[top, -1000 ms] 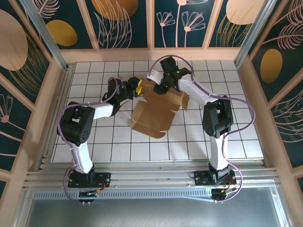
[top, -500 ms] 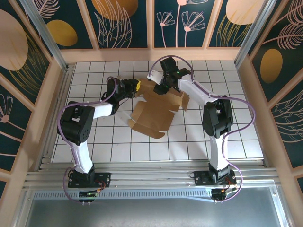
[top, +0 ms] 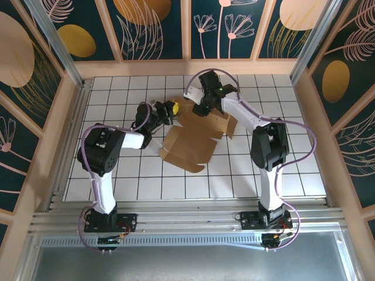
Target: Fold the paper box
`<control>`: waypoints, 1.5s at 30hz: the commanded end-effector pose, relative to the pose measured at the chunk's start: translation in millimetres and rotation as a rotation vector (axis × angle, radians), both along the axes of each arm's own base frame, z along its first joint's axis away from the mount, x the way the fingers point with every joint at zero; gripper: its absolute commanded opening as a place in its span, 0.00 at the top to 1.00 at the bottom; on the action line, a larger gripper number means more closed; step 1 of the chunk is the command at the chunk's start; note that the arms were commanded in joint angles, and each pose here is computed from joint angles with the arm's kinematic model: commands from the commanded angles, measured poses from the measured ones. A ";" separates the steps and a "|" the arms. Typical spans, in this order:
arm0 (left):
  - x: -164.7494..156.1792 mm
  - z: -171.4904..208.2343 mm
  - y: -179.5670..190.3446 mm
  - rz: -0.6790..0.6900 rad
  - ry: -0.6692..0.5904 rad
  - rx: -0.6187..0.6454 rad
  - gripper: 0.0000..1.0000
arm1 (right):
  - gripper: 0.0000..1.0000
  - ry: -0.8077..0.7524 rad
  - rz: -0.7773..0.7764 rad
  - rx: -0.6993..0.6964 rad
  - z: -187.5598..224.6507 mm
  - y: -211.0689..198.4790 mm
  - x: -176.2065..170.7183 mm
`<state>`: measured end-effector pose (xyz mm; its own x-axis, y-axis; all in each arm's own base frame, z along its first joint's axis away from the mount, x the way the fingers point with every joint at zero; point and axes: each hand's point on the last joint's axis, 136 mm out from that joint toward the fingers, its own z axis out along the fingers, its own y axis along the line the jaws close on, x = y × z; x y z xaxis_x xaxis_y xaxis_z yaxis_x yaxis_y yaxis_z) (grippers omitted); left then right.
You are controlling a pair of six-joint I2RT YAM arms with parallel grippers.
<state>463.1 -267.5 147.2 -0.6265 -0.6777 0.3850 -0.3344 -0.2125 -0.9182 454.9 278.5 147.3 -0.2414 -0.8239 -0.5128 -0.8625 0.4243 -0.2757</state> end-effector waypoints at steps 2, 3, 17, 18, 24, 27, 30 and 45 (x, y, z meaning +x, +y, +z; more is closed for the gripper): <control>-46.8 -3.4 -32.6 -0.155 0.104 -0.113 0.93 | 0.62 -0.016 -0.063 0.008 -5.3 2.4 3.6; -49.6 -2.8 -31.4 -0.153 0.113 -0.128 0.92 | 0.62 -0.018 -0.064 0.011 -5.4 3.5 3.5; -36.5 15.2 -23.8 -0.092 0.024 -0.229 0.66 | 0.62 -0.061 -0.048 0.022 5.1 6.6 1.0; -36.1 14.8 -21.5 -0.085 0.016 -0.211 0.64 | 0.61 -0.061 -0.049 0.022 5.1 6.3 0.6; -32.8 10.2 -1.8 -0.042 -0.037 -0.018 0.59 | 0.61 -0.069 -0.043 0.011 5.4 4.6 0.3; -31.9 -0.5 17.2 -0.008 -0.021 0.097 0.56 | 0.61 -0.072 -0.037 0.010 6.5 4.6 -0.1; -32.2 -11.8 38.0 0.026 -0.006 0.202 0.55 | 0.61 -0.079 -0.037 -0.002 7.0 2.6 0.3; -6.2 56.5 134.0 0.182 -0.206 0.920 0.55 | 0.53 -0.078 0.005 -0.075 -8.1 2.4 -20.0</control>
<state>454.1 -170.6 210.1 -0.5281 -0.8244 -0.2035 -0.1133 0.3060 -0.9453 447.3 289.3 135.8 -0.1918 -0.8503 -0.4901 -0.8329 0.4052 -0.3770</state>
